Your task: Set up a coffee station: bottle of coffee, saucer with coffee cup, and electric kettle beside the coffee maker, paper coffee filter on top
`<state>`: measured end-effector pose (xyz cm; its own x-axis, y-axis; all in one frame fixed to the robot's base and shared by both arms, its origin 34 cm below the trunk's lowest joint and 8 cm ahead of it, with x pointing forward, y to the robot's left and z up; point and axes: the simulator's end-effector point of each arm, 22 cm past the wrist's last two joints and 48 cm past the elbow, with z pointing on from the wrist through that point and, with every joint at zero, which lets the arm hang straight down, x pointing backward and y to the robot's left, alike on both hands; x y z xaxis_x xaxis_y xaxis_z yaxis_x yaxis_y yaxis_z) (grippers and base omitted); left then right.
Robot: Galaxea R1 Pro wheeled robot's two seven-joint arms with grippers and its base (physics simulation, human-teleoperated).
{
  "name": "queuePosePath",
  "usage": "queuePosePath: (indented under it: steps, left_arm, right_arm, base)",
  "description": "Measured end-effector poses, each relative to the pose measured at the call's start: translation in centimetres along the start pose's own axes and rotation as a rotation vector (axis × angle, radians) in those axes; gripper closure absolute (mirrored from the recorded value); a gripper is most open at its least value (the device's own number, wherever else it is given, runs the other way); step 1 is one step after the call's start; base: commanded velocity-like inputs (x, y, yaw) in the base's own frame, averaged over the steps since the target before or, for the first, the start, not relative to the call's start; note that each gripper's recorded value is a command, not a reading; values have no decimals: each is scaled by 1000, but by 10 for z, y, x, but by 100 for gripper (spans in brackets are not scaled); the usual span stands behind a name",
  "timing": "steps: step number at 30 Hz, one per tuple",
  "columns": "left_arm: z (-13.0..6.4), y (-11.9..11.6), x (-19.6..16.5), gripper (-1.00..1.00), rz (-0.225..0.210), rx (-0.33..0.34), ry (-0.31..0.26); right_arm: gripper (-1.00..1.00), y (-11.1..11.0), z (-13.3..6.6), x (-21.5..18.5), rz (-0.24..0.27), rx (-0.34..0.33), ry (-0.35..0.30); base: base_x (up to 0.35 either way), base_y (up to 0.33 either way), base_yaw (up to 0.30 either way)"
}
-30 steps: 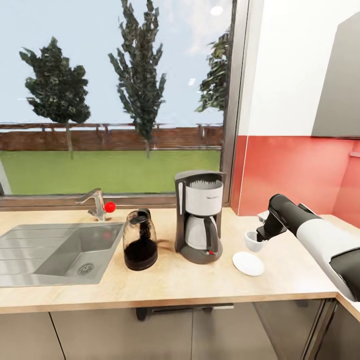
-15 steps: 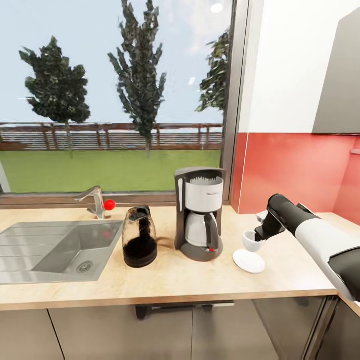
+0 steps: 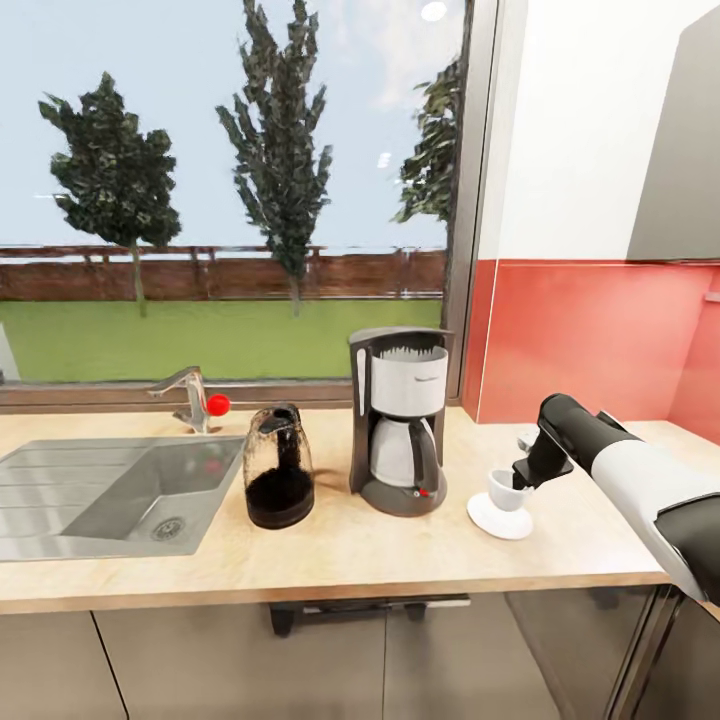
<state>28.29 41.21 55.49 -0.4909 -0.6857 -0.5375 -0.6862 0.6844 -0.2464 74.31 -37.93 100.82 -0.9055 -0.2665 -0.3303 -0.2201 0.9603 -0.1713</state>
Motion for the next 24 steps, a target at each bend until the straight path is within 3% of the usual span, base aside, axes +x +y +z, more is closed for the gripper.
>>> queuePosePath:
  steps: [8,24]
  left_arm:
    - [10,2,6,-100,0,0,0]
    - [12,0,10,-100,11,6,2]
  right_arm:
    - [100,2,11,3,-1,1,0]
    - [100,2,14,4,-1,2,0]
  base:
    - [0,0,0]
    - [0,0,0]
